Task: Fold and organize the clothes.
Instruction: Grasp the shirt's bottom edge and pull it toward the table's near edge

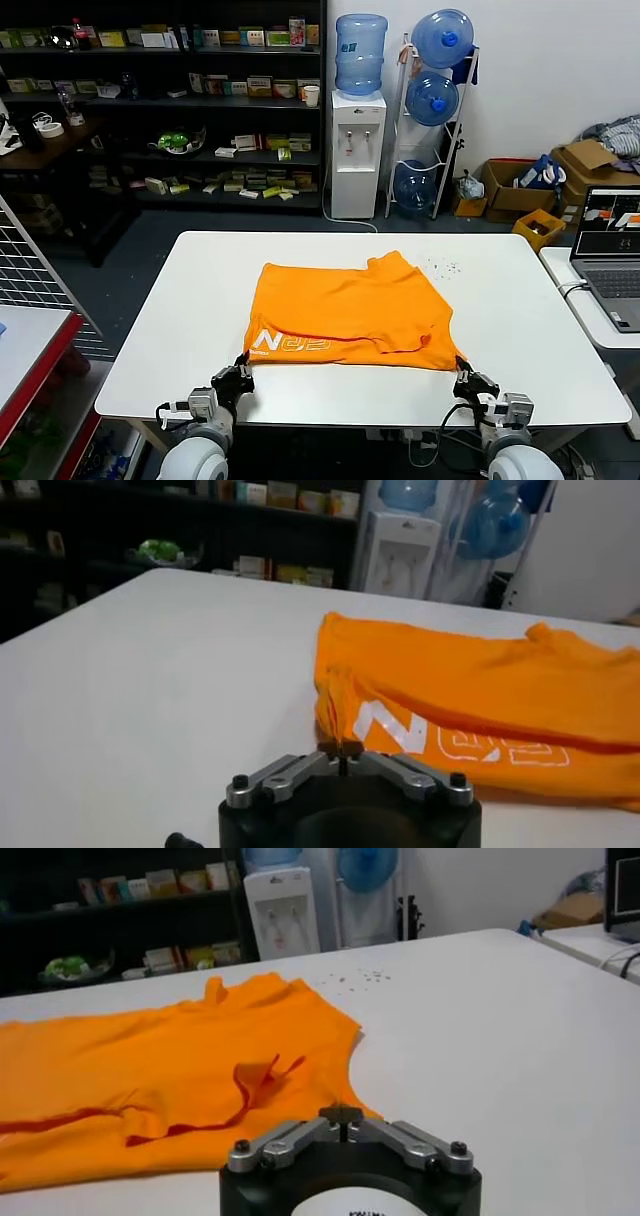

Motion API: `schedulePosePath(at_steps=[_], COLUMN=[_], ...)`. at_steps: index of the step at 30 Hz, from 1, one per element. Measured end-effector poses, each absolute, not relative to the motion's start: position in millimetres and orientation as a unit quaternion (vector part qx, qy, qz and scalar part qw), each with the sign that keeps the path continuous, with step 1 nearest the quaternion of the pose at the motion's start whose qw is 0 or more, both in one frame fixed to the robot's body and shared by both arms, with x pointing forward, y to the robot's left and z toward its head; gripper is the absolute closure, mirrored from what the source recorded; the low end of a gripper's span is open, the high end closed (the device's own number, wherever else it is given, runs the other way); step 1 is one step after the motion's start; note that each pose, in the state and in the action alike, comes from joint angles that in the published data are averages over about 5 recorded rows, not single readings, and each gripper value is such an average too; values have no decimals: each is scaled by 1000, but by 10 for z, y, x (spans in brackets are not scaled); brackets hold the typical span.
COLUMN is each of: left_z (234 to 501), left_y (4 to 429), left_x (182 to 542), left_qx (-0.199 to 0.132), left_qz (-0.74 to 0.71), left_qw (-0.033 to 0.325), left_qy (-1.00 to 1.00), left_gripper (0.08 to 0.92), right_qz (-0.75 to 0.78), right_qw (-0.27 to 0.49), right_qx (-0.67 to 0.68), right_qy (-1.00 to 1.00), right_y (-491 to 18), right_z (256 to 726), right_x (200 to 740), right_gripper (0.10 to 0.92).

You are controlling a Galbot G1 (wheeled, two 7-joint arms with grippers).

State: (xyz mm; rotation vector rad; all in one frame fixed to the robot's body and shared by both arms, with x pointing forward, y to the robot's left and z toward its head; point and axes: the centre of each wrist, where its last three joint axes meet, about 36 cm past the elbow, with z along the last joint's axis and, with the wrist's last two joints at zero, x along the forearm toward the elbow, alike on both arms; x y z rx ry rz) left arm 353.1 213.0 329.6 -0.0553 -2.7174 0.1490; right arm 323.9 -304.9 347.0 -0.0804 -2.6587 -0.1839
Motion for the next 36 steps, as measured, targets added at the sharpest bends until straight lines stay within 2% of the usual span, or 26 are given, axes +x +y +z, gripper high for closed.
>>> schedulePosePath(at_steps=[13,16,19,27,32,36], left_z=[3559,3576,3572,3673,3793,3862], left_y=[2230,2222,2227,2308,2394,2444], left_x=[3089,2949,2825,2737,2891,3161], left_qx=[-17,-20,-21,-16,-22,-31], left_qz=[62,66,68,67,63,68], left_qw=[208,215,225,225,209,195], left_qy=[-976,-974,-972,-972,-976,-978], left_gripper=[901,893,838,606,458,346], right_qz=[-67,-63,-56,-37,-30,-35], right_qw=[258,264,266,236,206,186], right_qx=[-37,-38,-39,-27,-6,6], right_qy=[-963,-962,-962,-971,-978,-982], right_y=[-3021,-3011,-3013,-3054,-3068,-3046], right_z=[3580,3600,3631,3819,3967,4027], right_x=[2712,2609,2542,2618,2930,3354], right_gripper=[895,849,764,530,391,273])
